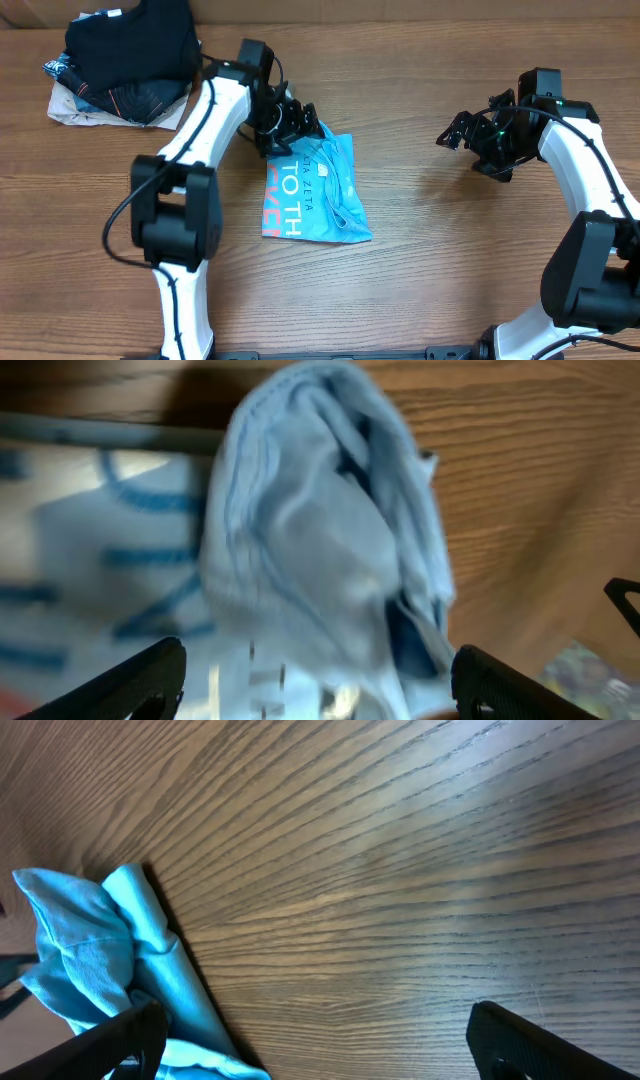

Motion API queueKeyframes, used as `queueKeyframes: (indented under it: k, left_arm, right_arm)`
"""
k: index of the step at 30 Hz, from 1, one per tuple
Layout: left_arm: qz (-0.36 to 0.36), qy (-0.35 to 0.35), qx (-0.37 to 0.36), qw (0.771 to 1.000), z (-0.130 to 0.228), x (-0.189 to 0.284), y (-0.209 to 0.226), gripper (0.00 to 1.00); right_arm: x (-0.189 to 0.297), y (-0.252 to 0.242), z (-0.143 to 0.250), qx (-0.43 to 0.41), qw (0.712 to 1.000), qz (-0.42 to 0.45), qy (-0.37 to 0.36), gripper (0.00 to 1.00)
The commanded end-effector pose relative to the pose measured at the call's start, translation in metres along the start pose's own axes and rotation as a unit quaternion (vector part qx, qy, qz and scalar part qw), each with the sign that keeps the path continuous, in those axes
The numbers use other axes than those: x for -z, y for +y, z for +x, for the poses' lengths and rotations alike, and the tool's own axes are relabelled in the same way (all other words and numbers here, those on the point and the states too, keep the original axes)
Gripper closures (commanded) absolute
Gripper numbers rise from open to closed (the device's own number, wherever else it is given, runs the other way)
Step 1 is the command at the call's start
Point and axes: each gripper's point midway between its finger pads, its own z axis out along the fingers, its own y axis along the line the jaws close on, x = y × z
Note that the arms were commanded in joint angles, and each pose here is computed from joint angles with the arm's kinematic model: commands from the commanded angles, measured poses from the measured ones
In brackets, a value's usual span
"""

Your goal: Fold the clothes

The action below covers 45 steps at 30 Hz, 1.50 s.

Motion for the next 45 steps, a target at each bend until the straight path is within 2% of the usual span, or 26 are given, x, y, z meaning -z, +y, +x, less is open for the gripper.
queueKeyframes:
  k: [1, 8, 13, 15, 18, 20, 24, 25, 29, 35, 40, 45]
  left_arm:
    - [0.033, 0.021, 0.011, 0.999, -0.001, -0.011, -0.005, 0.13]
    - [0.046, 0.007, -0.002, 0.999, -0.012, -0.016, -0.008, 0.16]
    - [0.066, -0.001, -0.009, 0.998, -0.017, -0.015, -0.016, 0.22]
    - [0.067, -0.002, -0.006, 0.998, -0.018, -0.015, -0.017, 0.32]
    - [0.068, -0.002, -0.004, 0.998, -0.018, -0.015, -0.017, 0.59]
    - [0.077, -0.003, -0.006, 0.997, -0.019, -0.015, -0.021, 0.72]
    - [0.124, -0.002, -0.025, 0.992, -0.021, -0.011, -0.04, 0.94]
    - [0.13, -0.003, -0.029, 0.991, -0.021, -0.01, -0.043, 0.96]
    - [0.141, -0.008, -0.042, 0.989, -0.021, -0.015, -0.058, 0.96]
    - [0.137, -0.012, -0.08, 0.987, -0.01, -0.036, -0.089, 0.9]
    - [0.101, -0.032, -0.106, 0.989, -0.003, -0.056, -0.102, 0.78]
    - [0.104, -0.032, -0.122, 0.987, 0.002, -0.059, -0.113, 0.67]
  right_arm:
    - [0.004, 0.005, 0.002, 0.005, 1.0, -0.006, -0.003, 0.0]
    - [0.004, 0.006, 0.0, 0.008, 1.0, -0.007, -0.006, 0.0]
    - [0.004, 0.006, 0.0, 0.007, 1.0, -0.007, -0.006, 0.0]
    - [0.004, 0.006, 0.0, 0.008, 1.0, -0.007, -0.006, 0.0]
    - [0.004, 0.006, 0.0, 0.008, 1.0, -0.007, -0.006, 0.0]
    - [0.004, 0.006, 0.0, 0.008, 1.0, -0.007, -0.006, 0.0]
    - [0.004, 0.006, 0.0, 0.008, 1.0, -0.007, -0.006, 0.0]
    - [0.004, 0.006, 0.0, 0.008, 1.0, -0.007, -0.006, 0.0]
    - [0.004, 0.006, 0.0, 0.007, 1.0, -0.007, -0.006, 0.0]
    - [0.004, 0.006, 0.0, 0.007, 1.0, -0.007, -0.006, 0.0]
    - [0.004, 0.005, 0.001, 0.007, 1.0, -0.006, -0.005, 0.0]
    - [0.003, 0.005, 0.003, 0.005, 1.0, -0.005, -0.001, 0.0]
